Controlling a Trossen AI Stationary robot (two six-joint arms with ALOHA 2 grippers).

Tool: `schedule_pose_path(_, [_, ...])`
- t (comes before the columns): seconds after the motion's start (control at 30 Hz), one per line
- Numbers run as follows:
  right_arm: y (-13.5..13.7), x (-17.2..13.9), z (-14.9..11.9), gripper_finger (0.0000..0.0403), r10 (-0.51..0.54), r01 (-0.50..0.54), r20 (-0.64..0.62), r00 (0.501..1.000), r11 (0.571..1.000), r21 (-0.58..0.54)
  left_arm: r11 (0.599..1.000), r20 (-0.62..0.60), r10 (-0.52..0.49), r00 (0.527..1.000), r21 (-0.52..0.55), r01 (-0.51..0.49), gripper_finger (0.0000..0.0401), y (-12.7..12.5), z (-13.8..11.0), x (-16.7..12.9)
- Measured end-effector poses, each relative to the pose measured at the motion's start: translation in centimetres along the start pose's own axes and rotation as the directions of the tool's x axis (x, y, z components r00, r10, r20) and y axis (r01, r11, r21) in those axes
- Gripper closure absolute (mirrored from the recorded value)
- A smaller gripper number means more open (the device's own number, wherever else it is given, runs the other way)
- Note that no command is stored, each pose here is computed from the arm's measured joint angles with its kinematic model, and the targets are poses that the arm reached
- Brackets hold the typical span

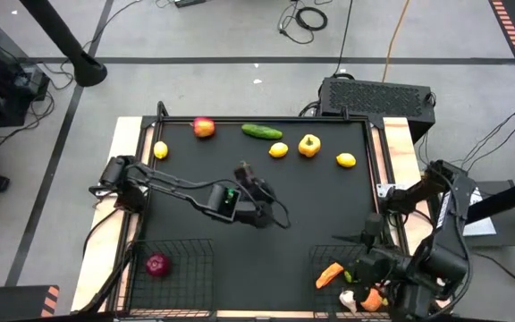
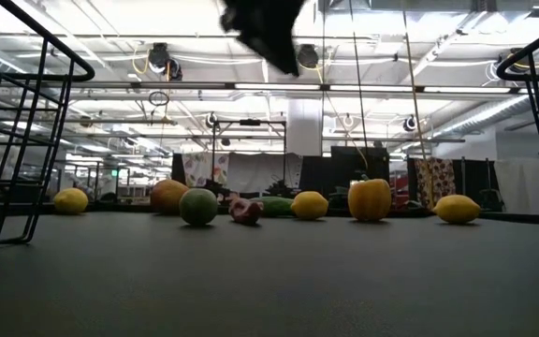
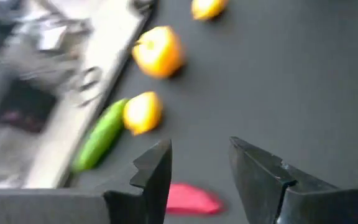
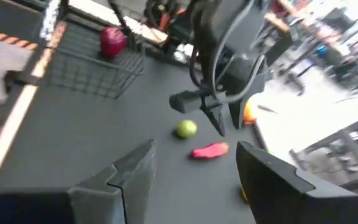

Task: Sort produce into baskets
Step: Put the yellow bell pepper into the right wire basket

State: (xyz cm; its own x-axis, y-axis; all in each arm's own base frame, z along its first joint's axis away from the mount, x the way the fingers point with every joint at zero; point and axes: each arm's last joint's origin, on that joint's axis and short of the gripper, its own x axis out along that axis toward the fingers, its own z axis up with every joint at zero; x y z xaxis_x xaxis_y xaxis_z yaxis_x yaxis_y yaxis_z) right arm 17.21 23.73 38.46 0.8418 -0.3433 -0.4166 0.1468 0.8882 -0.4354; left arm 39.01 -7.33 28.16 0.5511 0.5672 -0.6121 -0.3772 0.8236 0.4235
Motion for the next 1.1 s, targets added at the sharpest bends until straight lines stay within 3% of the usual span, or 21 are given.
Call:
schedule_pose_path(0.1, [0.5,0.9,-0.1,0.019,-0.079,0.08,0.021,0.997,0.996,-0.037,0.998,-0.072,0.057,0.996,0.019,-0.056,0.0237,1.6,-1.6,1.2])
schedule_pose_path(0.2, [0.4,2.3,-0.2,0.019,-0.15,0.151,0.009,0.989,0.985,-0.085,0.999,-0.112,0.049,0.993,-0.006,-0.05,0.0237,2.7,-3.3,2.7])
schedule_pose_path(0.33, [-1.1,4.1,-0.4,0.019,-0.224,0.212,-0.071,0.972,0.967,-0.138,0.993,-0.111,-0.113,0.987,-0.028,0.111,0.0237,2.8,-5.1,5.2])
schedule_pose_path(0.47, [-3.9,5.7,-0.2,0.019,-0.235,0.21,-0.167,0.958,0.966,-0.153,0.96,-0.028,-0.28,0.959,-0.026,0.28,0.0237,2.6,-5.7,6.9])
schedule_pose_path(0.73, [-11.6,8.5,-2.6,0.019,-0.321,0.301,-0.348,0.881,0.947,-0.112,0.957,0.014,-0.263,0.965,-0.124,0.263,0.0237,4.3,-4.6,7.6])
schedule_pose_path(0.87, [-14.8,10.2,-5.1,0.019,-0.275,0.281,-0.437,0.856,0.958,-0.053,0.947,-0.018,-0.281,0.96,-0.168,0.274,0.0237,4.3,-4.7,7.5])
schedule_pose_path(1.0, [-17.5,12.4,-7.7,0.019,-0.135,0.179,-0.409,0.903,0.981,0.071,0.926,-0.01,-0.337,0.941,-0.186,0.33,0.0237,3.7,-4.7,7.1])
schedule_pose_path(1.1, [-19.4,14.1,-9.6,0.019,-0.047,0.102,-0.328,0.944,0.983,0.151,0.926,0.039,-0.355,0.934,-0.125,0.357,0.0237,3.3,-4.3,6.9])
